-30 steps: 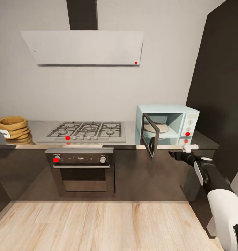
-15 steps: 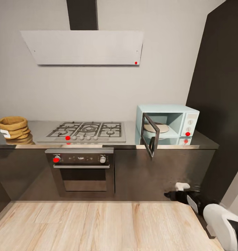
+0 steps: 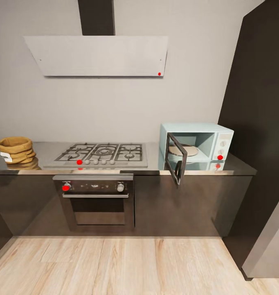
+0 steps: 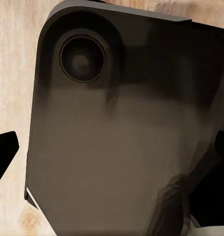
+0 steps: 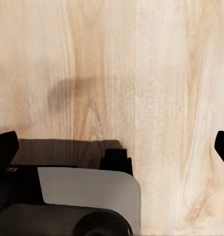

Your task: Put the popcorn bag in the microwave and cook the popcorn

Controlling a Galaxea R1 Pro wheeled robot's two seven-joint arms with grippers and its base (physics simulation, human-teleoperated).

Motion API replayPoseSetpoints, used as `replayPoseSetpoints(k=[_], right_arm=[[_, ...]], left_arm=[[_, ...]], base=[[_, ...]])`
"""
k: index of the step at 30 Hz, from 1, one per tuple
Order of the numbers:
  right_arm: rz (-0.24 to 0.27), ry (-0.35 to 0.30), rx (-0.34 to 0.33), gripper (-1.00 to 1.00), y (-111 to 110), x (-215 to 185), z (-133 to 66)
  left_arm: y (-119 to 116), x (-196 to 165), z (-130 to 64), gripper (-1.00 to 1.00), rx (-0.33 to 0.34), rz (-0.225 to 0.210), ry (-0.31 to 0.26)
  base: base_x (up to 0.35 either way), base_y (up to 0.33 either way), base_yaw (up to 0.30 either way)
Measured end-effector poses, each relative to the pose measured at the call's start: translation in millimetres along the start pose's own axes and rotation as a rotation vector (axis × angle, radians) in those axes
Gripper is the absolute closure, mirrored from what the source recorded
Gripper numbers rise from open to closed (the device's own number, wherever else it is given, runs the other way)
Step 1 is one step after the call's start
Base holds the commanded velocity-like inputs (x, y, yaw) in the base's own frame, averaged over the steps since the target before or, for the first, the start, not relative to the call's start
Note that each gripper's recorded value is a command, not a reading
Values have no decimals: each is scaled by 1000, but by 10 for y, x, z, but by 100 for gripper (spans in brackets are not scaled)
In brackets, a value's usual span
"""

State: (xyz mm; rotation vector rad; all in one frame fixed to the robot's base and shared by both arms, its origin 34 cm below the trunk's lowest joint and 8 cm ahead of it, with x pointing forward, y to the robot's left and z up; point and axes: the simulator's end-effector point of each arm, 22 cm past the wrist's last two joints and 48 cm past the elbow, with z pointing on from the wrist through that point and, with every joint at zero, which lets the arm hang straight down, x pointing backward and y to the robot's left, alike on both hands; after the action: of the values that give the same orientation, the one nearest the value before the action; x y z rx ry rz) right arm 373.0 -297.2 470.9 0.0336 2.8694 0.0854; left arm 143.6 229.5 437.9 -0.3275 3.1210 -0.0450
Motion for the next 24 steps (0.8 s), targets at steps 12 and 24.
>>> replayPoseSetpoints(k=[12,24], right_arm=[[1,68,44,-100,-38,321,-3],[-80,109,82,-100,128,635,1]], left_arm=[[2,-16,0,-100,-1,-11,-4],[18,-50,-1,-100,-2,-82,-12]], base=[[0,0,216],[0,0,264]])
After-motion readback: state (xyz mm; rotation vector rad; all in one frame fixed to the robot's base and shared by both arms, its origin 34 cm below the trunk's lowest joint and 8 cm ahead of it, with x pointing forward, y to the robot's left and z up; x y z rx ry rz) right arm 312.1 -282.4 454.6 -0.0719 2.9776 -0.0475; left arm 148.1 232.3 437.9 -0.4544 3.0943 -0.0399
